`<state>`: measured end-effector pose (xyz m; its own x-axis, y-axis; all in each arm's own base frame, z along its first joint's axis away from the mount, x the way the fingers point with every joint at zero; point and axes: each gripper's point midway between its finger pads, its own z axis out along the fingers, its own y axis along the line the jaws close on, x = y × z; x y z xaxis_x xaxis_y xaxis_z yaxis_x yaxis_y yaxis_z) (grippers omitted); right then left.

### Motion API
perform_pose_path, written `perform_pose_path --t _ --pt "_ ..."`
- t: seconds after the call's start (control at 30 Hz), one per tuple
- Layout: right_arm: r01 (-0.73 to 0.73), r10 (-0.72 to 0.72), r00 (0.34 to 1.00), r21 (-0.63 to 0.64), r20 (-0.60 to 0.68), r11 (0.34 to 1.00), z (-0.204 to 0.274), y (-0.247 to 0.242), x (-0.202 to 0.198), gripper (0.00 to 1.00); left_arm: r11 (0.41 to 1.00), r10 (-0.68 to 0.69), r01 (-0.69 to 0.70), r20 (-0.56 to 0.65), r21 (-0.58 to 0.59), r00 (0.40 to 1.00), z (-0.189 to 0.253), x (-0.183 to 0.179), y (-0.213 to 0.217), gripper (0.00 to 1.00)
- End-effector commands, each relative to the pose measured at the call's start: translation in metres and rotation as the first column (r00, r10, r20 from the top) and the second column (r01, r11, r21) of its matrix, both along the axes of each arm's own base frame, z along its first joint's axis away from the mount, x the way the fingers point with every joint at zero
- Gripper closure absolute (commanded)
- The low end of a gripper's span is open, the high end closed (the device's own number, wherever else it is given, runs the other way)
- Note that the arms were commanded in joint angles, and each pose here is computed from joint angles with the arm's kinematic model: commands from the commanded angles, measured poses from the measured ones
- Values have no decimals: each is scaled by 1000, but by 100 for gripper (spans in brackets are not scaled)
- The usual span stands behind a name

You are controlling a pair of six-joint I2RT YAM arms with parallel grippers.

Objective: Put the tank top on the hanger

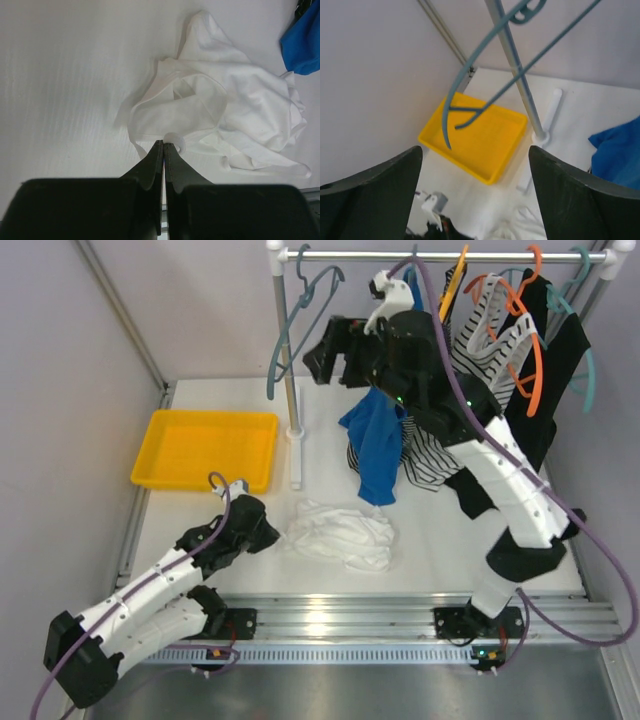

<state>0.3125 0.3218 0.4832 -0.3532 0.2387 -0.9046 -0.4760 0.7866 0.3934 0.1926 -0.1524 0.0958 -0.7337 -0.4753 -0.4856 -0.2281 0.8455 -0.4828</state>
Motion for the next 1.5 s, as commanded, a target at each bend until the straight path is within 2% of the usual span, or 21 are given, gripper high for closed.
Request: perform_pose_path --t 0.0,0.17,0.27,0.4,0.67,0.8,1.13,1.47 --pt "110 -107 991 -34 77 993 15 -4 44 10 999 -27 28 41 -19 999 9 7 -8 96" --pt "178 -188 965 72 181 981 31 8 83 0 999 -48 48 43 -9 998 6 7 -9 96" --pt "209 -223 952 88 211 974 36 12 96 0 998 -61 61 39 -6 997 2 7 -10 96" --pt "218 -254 934 165 249 962 53 12 99 0 998 -70 71 32 -3 997 -4 4 -10 97" --pt "198 -249 941 223 230 954 50 33 98 0 997 -77 77 31 -13 997 -8 1 -10 95" --pt "219 -264 939 212 221 953 39 51 100 0 997 -79 80 42 -8 996 -5 1 -8 92" --pt "294 -317 925 134 209 946 10 73 97 0 996 -89 88 52 11 995 -1 -1 -4 91" --pt "352 -351 912 31 213 935 -11 69 90 1 997 -79 78 54 20 995 -3 -4 2 91"
